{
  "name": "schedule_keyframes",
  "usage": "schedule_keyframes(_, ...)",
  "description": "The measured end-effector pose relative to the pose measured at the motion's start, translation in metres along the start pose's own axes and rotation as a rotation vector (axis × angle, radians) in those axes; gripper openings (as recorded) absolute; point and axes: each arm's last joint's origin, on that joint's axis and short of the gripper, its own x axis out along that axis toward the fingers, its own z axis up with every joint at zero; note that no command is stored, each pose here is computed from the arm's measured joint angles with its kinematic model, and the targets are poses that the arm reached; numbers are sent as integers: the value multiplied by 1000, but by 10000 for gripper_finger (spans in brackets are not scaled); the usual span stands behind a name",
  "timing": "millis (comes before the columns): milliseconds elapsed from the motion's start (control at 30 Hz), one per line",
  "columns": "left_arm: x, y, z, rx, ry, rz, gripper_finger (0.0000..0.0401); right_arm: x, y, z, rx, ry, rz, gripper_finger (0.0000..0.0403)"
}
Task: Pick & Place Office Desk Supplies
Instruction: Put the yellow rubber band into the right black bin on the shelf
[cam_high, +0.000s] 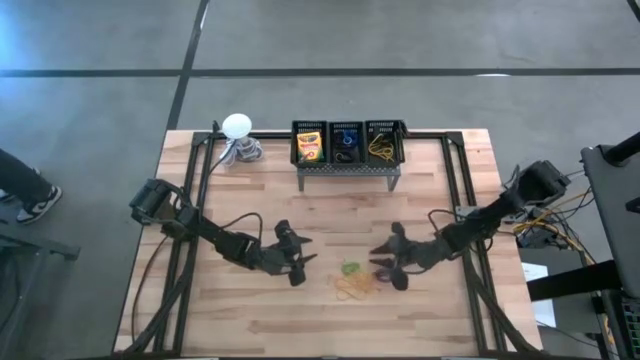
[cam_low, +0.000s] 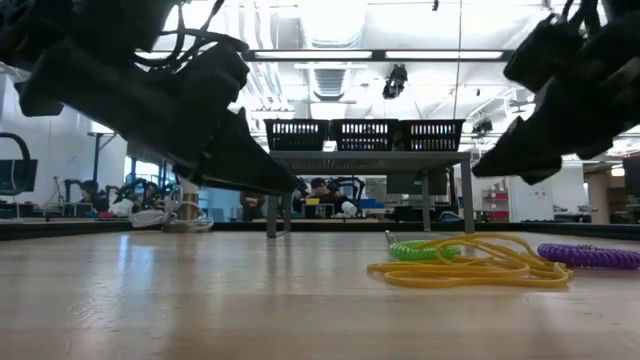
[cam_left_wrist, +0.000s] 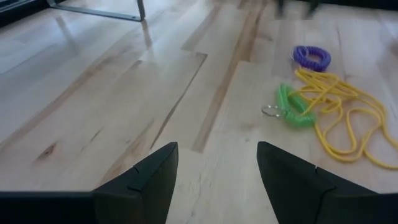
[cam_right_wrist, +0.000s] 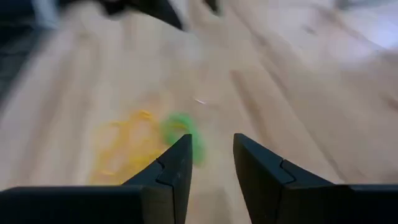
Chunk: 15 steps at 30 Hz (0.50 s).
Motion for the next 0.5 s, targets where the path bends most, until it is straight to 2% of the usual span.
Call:
schedule_keyframes(100, 1, 1, 0, -1, -1, 9, 223, 4, 7, -1, -38, -10, 167, 113)
schedule_keyframes(167, 1, 2, 0, -1, -1, 11, 223, 10, 12, -3, -57, 25, 209, 117)
schedule_keyframes(500, 2, 5, -2, 11, 18, 28, 223, 58, 38, -10, -244, 346, 104, 138)
